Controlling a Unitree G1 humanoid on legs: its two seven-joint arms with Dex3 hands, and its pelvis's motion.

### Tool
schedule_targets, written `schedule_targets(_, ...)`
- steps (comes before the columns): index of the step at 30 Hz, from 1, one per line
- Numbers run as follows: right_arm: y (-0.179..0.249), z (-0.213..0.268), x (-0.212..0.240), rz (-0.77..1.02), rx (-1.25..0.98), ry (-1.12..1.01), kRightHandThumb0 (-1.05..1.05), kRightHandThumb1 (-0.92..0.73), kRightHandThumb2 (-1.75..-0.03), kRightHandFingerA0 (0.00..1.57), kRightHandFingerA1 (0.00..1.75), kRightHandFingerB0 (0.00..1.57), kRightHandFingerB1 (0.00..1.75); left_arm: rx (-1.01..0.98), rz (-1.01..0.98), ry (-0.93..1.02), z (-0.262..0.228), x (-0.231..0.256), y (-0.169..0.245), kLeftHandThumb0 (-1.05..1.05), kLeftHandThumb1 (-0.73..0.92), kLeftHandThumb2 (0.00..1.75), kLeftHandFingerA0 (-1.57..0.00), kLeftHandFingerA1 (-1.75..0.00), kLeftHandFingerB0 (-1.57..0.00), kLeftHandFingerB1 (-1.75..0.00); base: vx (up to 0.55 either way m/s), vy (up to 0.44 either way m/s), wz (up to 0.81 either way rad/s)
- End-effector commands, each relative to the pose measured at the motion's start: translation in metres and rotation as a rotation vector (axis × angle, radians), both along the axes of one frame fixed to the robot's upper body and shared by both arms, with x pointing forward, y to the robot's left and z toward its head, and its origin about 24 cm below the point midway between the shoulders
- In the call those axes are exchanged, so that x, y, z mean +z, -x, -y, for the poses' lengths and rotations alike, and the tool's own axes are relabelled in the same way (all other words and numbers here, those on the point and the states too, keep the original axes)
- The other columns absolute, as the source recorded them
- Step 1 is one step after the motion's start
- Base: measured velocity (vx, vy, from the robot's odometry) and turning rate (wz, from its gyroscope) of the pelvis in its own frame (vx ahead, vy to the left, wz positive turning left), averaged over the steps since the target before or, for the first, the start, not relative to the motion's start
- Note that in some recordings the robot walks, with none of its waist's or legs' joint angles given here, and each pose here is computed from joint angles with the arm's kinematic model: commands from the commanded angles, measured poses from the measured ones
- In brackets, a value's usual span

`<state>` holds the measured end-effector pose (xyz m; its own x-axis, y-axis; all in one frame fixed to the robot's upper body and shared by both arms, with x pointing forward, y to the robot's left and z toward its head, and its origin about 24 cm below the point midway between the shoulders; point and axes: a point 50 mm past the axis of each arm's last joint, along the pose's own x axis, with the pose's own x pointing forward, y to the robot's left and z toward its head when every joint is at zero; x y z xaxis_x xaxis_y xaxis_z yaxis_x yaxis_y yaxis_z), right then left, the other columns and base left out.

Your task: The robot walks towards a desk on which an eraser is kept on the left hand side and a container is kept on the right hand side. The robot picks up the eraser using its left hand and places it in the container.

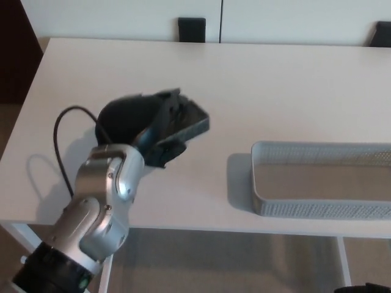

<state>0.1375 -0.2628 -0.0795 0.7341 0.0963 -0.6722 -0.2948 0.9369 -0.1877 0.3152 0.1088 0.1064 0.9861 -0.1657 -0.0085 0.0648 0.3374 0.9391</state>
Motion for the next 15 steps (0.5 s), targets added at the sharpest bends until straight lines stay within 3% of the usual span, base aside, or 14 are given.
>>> schedule_targets(1, 0.003, 0.005, -0.001, -0.020, 0.009, 0.027, -0.36, -0.58, -0.57, 0.62, 0.47, 0.53, 0.42, -0.080, 0.065, -0.007, 0.014, 0.025, 0.003, -0.33, 0.76, 0.65, -0.65, -1.53, -0.65, -0.82, 0.00, 0.000, 0.00)
schedule_targets(2, 0.003, 0.005, -0.001, -0.018, 0.008, 0.024, -0.36, -0.58, -0.57, 0.62, 0.47, 0.53, 0.42, -0.086, 0.073, -0.017, 0.018, 0.027, 0.004, -0.33, 0.76, 0.65, -0.65, -1.53, -0.65, -0.82, 0.00, 0.000, 0.00)
schedule_targets(3, 0.004, 0.005, -0.002, -0.019, 0.009, 0.024, -0.36, -0.58, -0.57, 0.64, 0.48, 0.54, 0.42, -0.121, 0.088, -0.028, 0.025, 0.032, 0.008, -0.34, 0.78, 0.63, -0.70, -1.39, -0.70, -0.81, 0.00, 0.000, 0.00)
schedule_targets(4, 0.005, 0.005, -0.003, -0.019, 0.012, 0.028, -0.37, -0.58, -0.57, 0.64, 0.48, 0.54, 0.42, -0.146, 0.092, -0.021, 0.028, 0.033, 0.009, -0.32, 0.76, 0.66, -0.69, -1.51, -0.68, -0.93, 0.00, 0.000, 0.00)
schedule_targets(5, 0.005, 0.005, -0.003, -0.019, 0.018, 0.035, -0.37, -0.58, -0.57, 0.65, 0.48, 0.55, 0.42, -0.168, 0.092, -0.019, 0.035, 0.037, 0.012, -0.35, 0.82, 0.64, -0.82, -1.33, -0.69, -0.45, 0.00, 0.000, 0.00)
schedule_targets(6, 0.005, 0.004, -0.004, -0.019, 0.020, 0.037, -0.37, -0.58, -0.57, 0.64, 0.47, 0.55, 0.42, -0.183, 0.095, -0.017, 0.040, 0.039, 0.014, -0.37, 0.79, 0.66, -0.88, -1.37, -0.69, -0.43, 0.00, 0.000, 0.00)
schedule_targets(8, 0.005, 0.003, -0.004, -0.023, 0.010, 0.034, -0.38, -0.57, -0.57, 0.65, 0.47, 0.56, 0.42, -0.225, 0.121, 0.002, 0.050, 0.044, 0.018, -0.37, 0.77, 0.66, -0.87, -1.47, -0.69, -0.44, 0.00, 0.000, 0.00)
schedule_targets(10, 0.004, 0.001, -0.003, -0.026, 0.007, 0.031, -0.40, -0.57, -0.57, 0.64, 0.47, 0.55, 0.41, -0.261, 0.137, 0.009, 0.065, 0.047, 0.021, -0.40, 0.81, 0.69, -0.77, -1.61, -0.69, -0.92, 0.00, 0.000, 0.00)
schedule_targets(11, 0.003, 0.000, -0.004, -0.025, 0.006, 0.028, -0.40, -0.57, -0.56, 0.65, 0.48, 0.56, 0.42, -0.279, 0.134, 0.025, 0.072, 0.047, 0.023, -0.49, 0.66, 0.92, -0.93, -1.33, -0.64, -0.70, 0.00, 0.000, 0.00)
schedule_targets(12, 0.004, 0.000, -0.004, -0.028, 0.009, 0.026, -0.40, -0.58, -0.57, 0.64, 0.48, 0.55, 0.42, -0.303, 0.133, -0.003, 0.081, 0.049, 0.025, -0.40, 0.75, 0.67, -0.85, -1.54, -0.72, -0.56, 0.00, 0.000, 0.00)
schedule_targets(13, 0.005, 0.000, -0.004, -0.030, 0.005, 0.021, -0.41, -0.57, -0.57, 0.64, 0.48, 0.55, 0.42, -0.322, 0.107, 0.016, 0.086, 0.049, 0.026, -0.40, 0.73, 0.64, -0.89, -1.48, -0.70, -0.47, 0.00, 0.000, 0.00)
schedule_targets(14, 0.006, 0.000, -0.005, -0.034, 0.000, 0.017, -0.39, -0.57, -0.56, 0.64, 0.48, 0.55, 0.42, -0.350, 0.092, 0.010, 0.094, 0.048, 0.027, -0.39, 0.80, 0.63, -0.86, -1.39, -0.71, -0.50, 0.00, 0.000, 0.00)
schedule_targets(15, 0.006, 0.000, -0.006, -0.035, -0.001, 0.016, -0.42, -0.57, -0.57, 0.63, 0.47, 0.54, 0.42, -0.381, 0.095, 0.010, 0.102, 0.046, 0.028, -0.36, 0.76, 0.66, -0.84, -1.50, -0.75, -0.66, 0.00, 0.000, 0.00)
